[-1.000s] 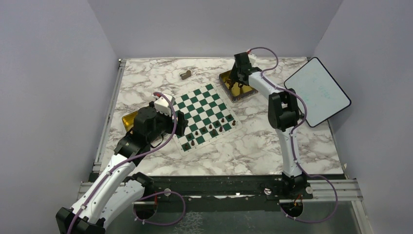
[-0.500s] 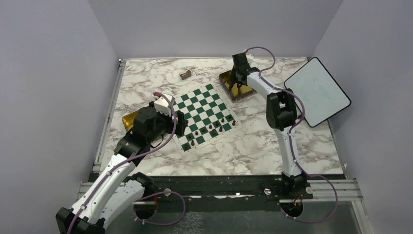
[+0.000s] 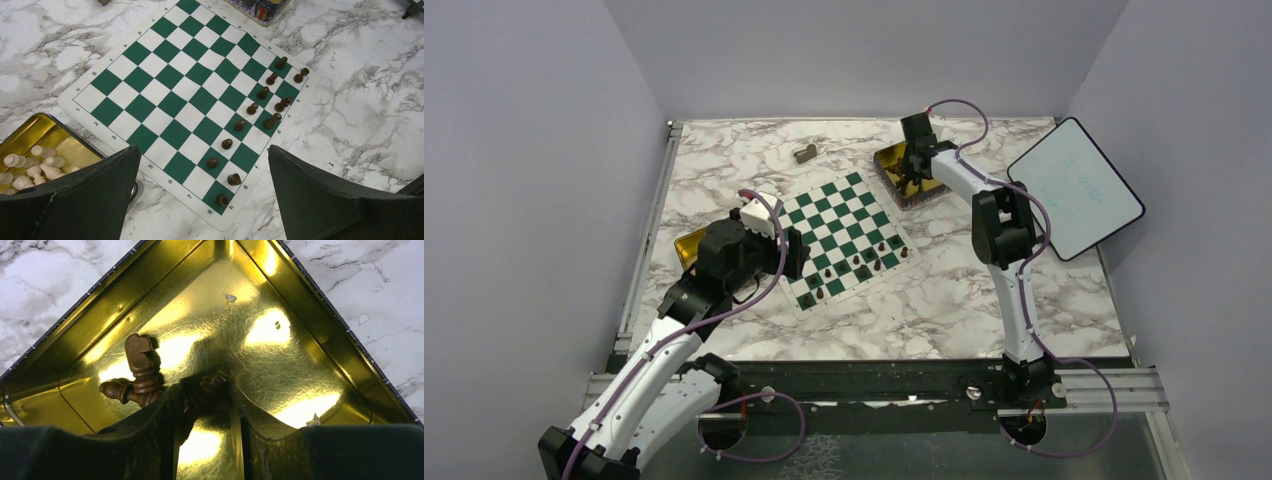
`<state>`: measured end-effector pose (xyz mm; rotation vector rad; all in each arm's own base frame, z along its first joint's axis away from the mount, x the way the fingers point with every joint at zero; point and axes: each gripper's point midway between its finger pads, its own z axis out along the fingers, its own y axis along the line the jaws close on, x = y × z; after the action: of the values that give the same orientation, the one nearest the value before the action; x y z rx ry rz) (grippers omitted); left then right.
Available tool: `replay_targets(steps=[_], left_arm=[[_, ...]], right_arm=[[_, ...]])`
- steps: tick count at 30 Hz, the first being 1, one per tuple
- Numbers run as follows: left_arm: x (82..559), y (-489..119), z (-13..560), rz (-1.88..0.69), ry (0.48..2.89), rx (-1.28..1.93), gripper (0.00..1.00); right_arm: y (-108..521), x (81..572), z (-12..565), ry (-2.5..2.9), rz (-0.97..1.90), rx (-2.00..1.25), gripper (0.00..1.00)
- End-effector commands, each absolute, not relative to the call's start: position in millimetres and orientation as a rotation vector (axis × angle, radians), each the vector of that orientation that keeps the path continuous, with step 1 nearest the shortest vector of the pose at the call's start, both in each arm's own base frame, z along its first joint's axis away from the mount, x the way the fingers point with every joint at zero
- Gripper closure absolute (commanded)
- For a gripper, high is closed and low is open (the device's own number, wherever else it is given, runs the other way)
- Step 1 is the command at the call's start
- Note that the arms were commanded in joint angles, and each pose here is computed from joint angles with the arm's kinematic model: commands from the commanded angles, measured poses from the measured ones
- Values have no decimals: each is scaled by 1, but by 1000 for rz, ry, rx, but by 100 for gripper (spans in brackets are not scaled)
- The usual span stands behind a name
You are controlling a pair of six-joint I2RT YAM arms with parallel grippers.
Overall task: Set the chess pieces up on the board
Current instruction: Pick up the chess piece from the storage box.
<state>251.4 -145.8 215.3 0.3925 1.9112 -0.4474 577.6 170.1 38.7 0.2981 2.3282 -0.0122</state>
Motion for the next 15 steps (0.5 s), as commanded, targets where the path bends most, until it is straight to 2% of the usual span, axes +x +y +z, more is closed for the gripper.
replay_targets(steps=[1,15], left_arm=[[253,-147,219,-452,1888,395,1],[253,-145,218,-442,1890,386,1]], right_arm=[[159,570,49,2338,-83,285,58],[162,579,54,2318,-3,309,65]])
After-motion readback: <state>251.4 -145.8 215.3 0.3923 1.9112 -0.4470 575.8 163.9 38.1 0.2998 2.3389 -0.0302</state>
